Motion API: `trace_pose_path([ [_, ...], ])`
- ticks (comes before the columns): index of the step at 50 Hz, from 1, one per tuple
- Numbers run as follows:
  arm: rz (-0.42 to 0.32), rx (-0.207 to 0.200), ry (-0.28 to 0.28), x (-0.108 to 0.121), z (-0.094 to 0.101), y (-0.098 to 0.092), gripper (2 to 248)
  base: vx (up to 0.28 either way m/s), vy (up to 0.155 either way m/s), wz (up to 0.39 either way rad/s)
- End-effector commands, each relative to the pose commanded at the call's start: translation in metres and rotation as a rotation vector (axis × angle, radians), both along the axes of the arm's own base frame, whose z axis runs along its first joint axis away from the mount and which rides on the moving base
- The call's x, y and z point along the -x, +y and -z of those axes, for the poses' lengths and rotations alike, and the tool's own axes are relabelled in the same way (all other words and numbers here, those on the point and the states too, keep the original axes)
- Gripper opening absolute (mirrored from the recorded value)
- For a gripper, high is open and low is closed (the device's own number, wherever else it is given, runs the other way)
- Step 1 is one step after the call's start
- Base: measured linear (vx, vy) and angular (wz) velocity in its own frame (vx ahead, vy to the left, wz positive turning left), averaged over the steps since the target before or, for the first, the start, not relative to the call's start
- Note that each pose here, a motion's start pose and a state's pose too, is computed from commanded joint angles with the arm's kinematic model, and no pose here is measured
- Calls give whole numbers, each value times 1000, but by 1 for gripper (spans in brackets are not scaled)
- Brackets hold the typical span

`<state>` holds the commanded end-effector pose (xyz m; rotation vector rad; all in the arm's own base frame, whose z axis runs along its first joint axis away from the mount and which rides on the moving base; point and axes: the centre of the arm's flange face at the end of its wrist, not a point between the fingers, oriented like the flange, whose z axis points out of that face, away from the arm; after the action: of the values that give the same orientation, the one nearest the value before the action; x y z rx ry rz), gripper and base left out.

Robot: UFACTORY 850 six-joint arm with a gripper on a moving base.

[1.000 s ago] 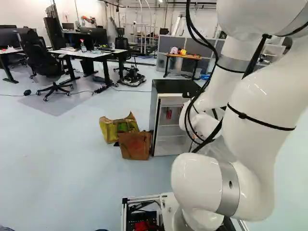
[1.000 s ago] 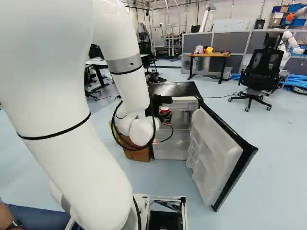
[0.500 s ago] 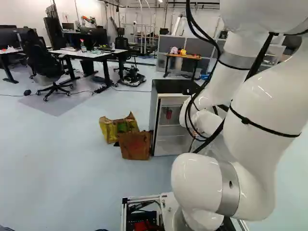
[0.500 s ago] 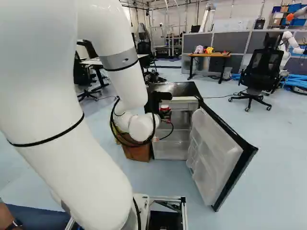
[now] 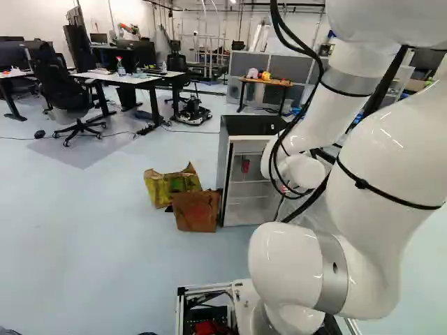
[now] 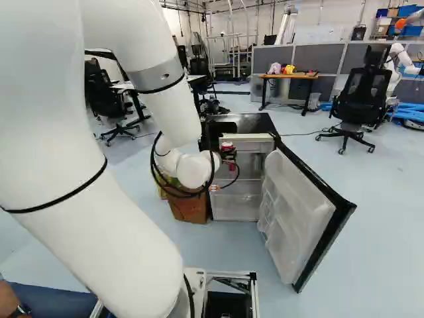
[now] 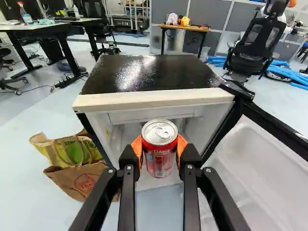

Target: Grab a drink from the fridge

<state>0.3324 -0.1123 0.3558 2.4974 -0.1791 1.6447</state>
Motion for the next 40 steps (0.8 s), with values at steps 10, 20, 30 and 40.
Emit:
trace_pose_path([
  [10, -2, 4, 5, -3, -7, 0, 92, 0, 0, 0],
  [20, -5, 9, 7, -7, -15, 0, 92, 0, 0, 0],
  [30, -9, 14, 7, -13, -23, 0, 92, 0, 0, 0],
  [40, -13, 19, 6, -20, -31, -1, 92, 0, 0, 0],
])
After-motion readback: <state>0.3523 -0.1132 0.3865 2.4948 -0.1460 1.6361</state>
